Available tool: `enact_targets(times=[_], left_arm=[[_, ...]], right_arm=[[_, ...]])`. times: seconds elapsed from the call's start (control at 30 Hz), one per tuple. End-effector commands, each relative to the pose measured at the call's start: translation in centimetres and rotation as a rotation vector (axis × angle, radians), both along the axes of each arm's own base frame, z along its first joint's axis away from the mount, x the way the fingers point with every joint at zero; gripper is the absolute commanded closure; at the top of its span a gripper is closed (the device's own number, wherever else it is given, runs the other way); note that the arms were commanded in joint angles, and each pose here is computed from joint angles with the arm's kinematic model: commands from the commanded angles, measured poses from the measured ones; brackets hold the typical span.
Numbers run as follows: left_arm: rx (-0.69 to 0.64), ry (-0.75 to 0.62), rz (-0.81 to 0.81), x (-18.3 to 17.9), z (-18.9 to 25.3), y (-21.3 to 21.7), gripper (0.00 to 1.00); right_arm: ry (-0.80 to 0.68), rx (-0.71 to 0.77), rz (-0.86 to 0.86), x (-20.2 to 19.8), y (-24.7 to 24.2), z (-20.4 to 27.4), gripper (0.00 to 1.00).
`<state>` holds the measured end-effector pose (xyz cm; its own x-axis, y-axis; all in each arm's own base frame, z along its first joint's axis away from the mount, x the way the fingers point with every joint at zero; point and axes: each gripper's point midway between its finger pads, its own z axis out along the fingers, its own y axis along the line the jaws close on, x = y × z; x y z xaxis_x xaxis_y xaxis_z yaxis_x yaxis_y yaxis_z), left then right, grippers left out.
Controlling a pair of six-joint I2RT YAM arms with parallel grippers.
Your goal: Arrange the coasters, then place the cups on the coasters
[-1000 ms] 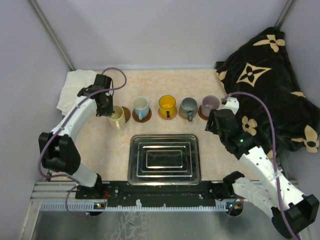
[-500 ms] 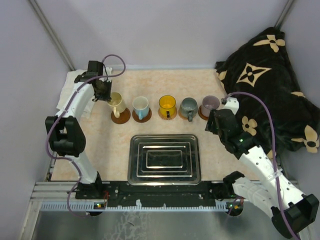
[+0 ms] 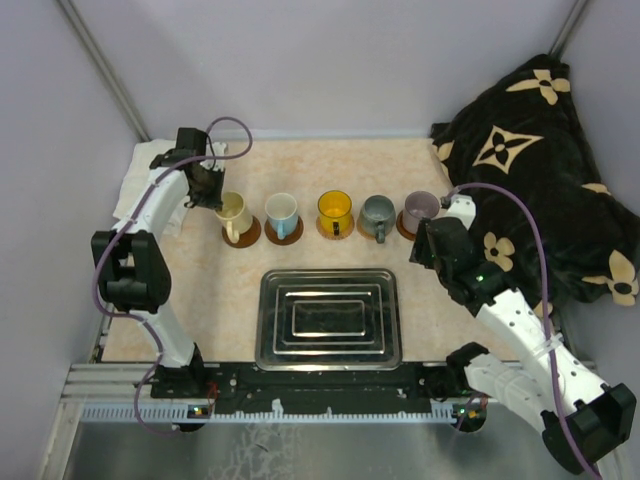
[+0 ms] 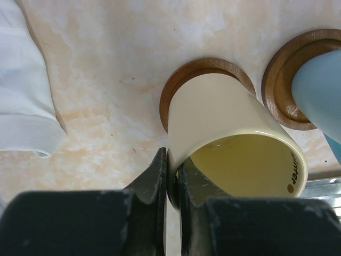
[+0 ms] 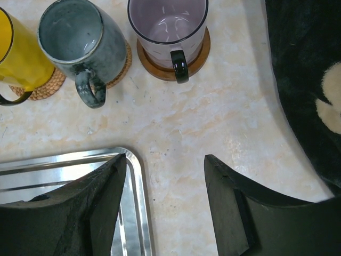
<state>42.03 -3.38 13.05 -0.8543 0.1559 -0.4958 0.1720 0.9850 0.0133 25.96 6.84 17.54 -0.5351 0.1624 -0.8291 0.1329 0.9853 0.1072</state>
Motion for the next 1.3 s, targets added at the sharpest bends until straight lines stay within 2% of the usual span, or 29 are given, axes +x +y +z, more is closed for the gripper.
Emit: enact_targets(times=[0.0, 0.27, 1.27], left_arm=[[-0.049, -0.056, 0.013, 1.2, 1.1, -0.6, 1.00], [-0.056, -0.041, 0.060, 1.0, 0.5, -0.5, 1.00], [-0.037, 0.040, 0.071, 0.7, -2.4, -0.4, 1.00]], right_arm=[[-0.053, 0.039, -0.011, 0.6, 0.2, 2.0, 0.39], [-0.048, 0.046, -0.008, 0.6, 0.4, 1.8, 0.39], [-0.046, 0.044, -0.011, 0.5, 0.3, 1.4, 0.39]])
